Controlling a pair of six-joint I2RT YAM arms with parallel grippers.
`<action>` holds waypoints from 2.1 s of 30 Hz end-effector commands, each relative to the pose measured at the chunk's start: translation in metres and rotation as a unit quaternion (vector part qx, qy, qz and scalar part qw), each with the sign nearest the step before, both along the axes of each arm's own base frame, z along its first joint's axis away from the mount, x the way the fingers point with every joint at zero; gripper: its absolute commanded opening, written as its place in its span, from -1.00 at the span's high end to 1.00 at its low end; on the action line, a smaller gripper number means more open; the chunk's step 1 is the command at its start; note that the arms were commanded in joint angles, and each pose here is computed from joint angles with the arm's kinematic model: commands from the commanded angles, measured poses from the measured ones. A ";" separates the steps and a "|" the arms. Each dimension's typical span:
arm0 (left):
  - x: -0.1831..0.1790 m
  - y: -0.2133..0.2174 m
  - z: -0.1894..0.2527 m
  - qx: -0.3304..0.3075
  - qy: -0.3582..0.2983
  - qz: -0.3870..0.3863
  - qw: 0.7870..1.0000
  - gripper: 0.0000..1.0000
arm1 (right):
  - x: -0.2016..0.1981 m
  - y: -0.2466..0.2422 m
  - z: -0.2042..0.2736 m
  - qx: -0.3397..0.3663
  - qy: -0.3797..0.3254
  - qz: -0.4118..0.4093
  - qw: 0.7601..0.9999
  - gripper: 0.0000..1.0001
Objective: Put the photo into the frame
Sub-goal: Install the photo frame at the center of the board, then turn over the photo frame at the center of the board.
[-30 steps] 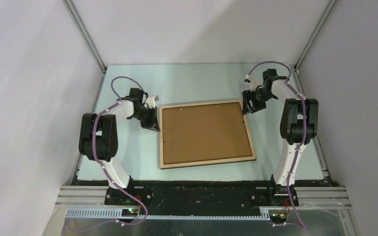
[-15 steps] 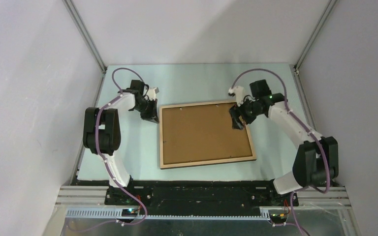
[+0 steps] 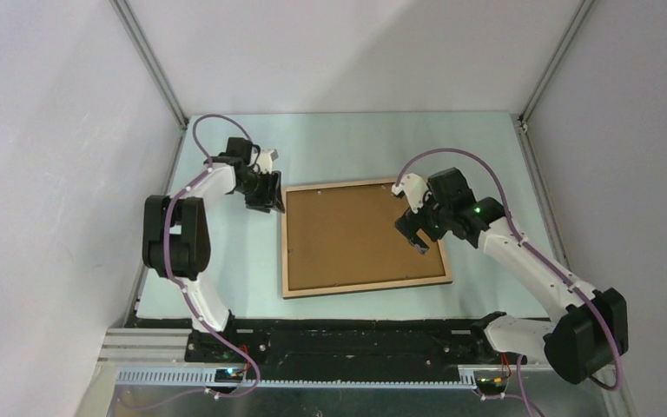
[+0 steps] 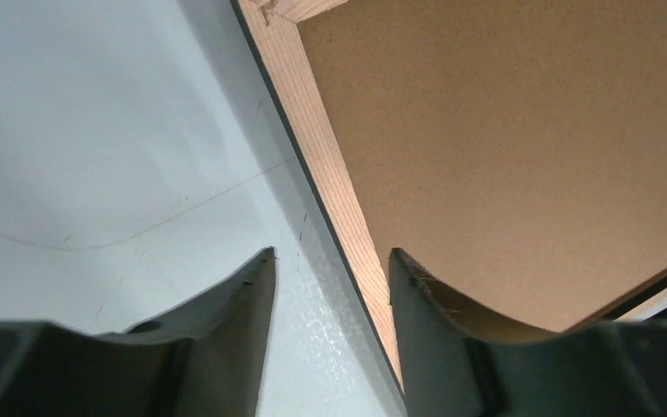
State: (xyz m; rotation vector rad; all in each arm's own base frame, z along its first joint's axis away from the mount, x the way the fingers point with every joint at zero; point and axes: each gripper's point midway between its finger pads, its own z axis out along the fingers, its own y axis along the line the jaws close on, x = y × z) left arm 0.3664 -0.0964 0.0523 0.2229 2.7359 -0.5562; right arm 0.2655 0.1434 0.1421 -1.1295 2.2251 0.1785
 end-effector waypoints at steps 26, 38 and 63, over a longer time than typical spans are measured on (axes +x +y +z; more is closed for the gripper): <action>-0.038 0.023 0.083 0.055 -0.194 -0.057 0.978 -0.63 | -0.073 0.032 -0.065 -0.037 0.087 0.127 0.987 -0.85; -0.047 0.018 0.091 0.040 -0.203 -0.066 0.976 -0.64 | -0.087 0.049 -0.092 -0.106 0.087 0.184 0.973 -0.57; -0.047 0.016 0.088 0.037 -0.196 -0.068 0.977 -0.65 | -0.094 0.054 -0.113 -0.140 0.101 0.211 0.962 -0.09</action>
